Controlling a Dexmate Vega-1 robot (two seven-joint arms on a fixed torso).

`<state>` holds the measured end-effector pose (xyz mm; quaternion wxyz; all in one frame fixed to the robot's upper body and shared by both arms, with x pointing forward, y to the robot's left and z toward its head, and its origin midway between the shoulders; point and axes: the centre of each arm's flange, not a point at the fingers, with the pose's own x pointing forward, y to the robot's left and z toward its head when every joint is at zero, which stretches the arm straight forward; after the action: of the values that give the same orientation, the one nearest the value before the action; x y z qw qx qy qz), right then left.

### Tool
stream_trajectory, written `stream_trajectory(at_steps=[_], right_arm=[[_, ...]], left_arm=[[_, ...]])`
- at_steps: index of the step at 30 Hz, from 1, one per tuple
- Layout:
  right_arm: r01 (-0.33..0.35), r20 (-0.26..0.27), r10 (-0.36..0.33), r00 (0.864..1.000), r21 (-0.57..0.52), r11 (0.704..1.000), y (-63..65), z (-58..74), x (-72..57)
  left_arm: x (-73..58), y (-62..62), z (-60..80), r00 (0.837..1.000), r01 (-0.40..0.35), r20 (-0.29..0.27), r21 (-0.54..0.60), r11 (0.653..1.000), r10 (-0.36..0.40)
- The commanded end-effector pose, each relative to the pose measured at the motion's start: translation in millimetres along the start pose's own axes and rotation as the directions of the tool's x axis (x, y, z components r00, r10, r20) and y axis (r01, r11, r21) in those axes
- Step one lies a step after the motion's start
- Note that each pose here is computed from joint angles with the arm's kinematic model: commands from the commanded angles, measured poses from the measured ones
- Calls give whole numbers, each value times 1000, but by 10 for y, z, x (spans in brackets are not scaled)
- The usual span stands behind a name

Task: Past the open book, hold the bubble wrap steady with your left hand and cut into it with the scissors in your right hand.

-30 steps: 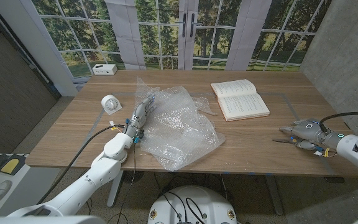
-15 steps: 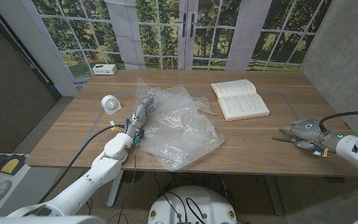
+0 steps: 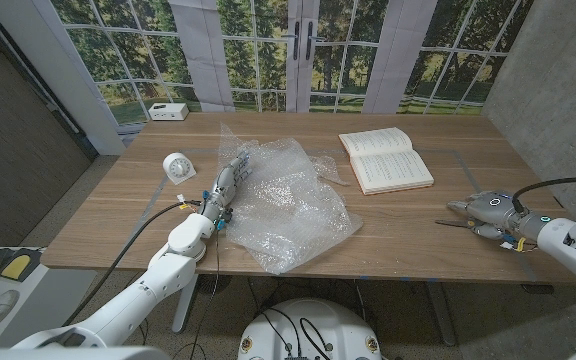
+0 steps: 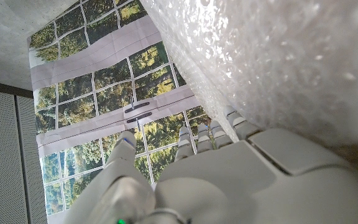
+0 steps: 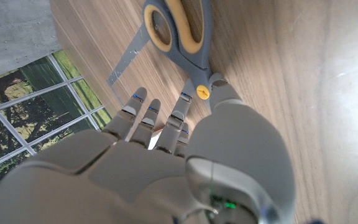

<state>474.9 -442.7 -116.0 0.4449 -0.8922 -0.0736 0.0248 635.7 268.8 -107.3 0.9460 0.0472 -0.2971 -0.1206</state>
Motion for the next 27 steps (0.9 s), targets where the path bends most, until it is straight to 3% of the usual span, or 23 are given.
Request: stream_trajectory(at_steps=[1,15,27], right_arm=[[-6,15,6,1000,33,999,81,105,32],[-22,31,19,999,69,997,230,250,54],[-9,23,7,1000,92,996,244,284,35]], left_arm=[[8,-5,-16,1000,1,-1,-2,1000,-1],[-10,0,-12,1000,3,0,1,1000,-3],[-32,-7,-3,1000,4,3,-1,1000,-4]])
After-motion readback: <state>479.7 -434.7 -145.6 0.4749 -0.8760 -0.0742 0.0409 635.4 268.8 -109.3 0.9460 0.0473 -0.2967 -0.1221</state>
